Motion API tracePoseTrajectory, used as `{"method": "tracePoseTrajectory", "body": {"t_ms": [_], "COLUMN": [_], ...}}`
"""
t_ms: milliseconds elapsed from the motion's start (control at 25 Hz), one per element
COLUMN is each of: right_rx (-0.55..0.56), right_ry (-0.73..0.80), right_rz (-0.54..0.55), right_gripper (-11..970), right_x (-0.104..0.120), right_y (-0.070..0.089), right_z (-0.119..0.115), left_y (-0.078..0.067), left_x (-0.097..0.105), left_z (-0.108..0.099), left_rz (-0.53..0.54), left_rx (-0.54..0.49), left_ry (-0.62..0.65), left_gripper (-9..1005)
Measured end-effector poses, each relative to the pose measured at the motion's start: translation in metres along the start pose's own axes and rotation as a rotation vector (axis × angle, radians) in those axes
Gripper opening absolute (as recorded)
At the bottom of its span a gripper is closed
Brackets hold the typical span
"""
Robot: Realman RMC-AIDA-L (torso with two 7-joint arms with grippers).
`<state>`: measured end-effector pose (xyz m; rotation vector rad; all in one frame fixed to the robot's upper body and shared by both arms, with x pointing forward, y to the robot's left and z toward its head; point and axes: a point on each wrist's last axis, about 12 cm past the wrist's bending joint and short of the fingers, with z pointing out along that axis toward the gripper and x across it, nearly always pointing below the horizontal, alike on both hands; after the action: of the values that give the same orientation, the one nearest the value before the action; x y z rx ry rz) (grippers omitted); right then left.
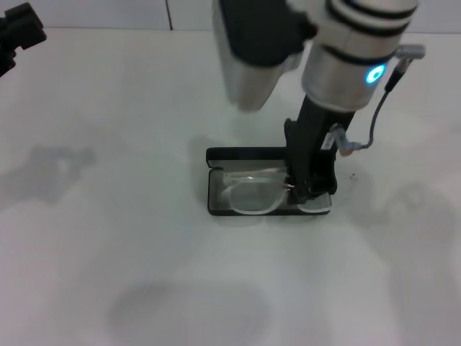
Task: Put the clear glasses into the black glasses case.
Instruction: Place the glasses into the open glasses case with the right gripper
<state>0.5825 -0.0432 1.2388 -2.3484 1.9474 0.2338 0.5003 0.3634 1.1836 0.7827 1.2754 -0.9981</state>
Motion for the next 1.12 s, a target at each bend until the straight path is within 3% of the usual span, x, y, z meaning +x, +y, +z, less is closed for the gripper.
{"method": "tracePoseTrajectory", "body": {"t_ms": [200,1120], "right_rx": [0.028,0.1], "right_ry": [0.016,0.05], "right_rz": [0.013,0.022], "right_gripper": [192,201], "right_x": [-0.008,-0.002], "right_y": [-0.01,-0.019], "right_z": [0.02,0.05], "left_y": [-0.004,-0.004], "left_x": [0.004,0.007], "left_z": [-0.006,-0.004], "left_rz": [0.004,0.008], "left_rx": [-0.021,-0.025], "left_ry": [0.003,-0.008], "left_gripper": [111,112]}}
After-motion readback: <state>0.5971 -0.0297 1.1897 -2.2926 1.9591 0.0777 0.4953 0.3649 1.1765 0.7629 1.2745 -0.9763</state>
